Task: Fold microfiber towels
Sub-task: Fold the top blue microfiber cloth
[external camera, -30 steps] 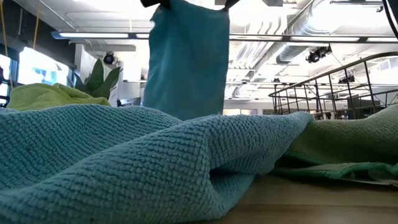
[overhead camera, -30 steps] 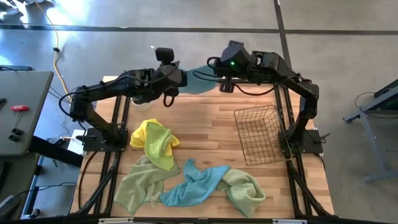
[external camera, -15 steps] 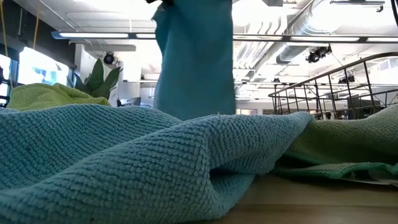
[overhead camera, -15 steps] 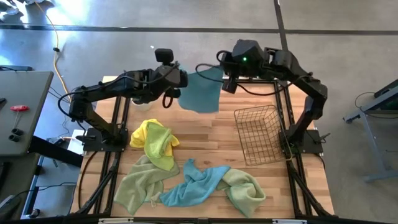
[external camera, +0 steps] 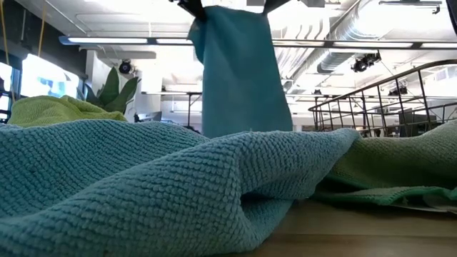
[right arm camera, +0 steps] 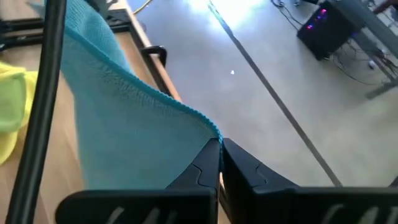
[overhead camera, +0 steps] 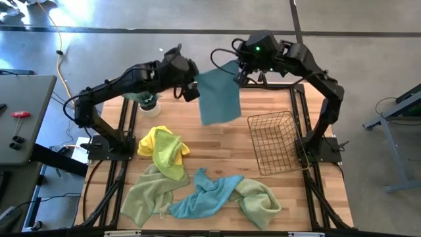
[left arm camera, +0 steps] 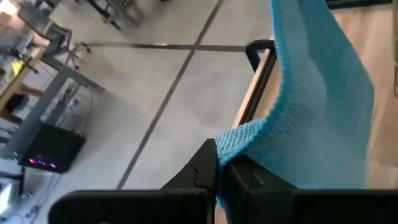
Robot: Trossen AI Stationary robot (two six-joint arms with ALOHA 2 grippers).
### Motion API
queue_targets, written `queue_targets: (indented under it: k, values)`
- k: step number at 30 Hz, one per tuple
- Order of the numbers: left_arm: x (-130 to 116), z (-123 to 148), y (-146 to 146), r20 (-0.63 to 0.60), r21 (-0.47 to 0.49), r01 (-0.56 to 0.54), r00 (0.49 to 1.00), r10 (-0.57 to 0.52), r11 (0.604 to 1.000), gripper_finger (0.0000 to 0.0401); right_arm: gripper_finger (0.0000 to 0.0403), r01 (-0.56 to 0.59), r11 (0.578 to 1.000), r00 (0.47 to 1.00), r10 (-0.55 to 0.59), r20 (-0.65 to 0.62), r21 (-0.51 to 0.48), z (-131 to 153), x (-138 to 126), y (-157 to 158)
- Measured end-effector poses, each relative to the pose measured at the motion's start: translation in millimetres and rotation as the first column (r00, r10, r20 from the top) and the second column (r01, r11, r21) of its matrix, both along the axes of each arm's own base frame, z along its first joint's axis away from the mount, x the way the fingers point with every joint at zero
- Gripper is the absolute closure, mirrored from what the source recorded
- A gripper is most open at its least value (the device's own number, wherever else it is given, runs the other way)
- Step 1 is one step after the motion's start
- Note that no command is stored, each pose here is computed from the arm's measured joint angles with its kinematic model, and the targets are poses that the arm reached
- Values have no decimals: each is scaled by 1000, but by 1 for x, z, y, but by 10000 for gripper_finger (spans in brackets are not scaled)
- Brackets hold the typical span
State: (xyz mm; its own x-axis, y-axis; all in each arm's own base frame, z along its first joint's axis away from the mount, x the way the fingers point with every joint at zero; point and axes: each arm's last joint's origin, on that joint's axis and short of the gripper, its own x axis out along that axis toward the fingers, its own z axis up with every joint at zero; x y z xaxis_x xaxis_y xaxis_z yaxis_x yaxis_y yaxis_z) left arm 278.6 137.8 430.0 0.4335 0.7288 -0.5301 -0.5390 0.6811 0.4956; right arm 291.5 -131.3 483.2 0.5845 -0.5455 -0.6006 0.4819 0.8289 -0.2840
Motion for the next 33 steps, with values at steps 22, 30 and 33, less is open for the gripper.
queue_targets:
  k: [22,30,33]
  values:
    - [-20,12,47,24,147,-145,989,142,978,401,403,127,990,980,-115,161,-68,3,3,-57]
    - [-19,11,44,60,116,-170,985,164,979,401,403,117,993,987,-116,107,-3,-9,7,-62]
    - [-20,-9,30,48,-133,-159,985,166,978,401,403,133,983,991,-135,10,126,-26,8,-57]
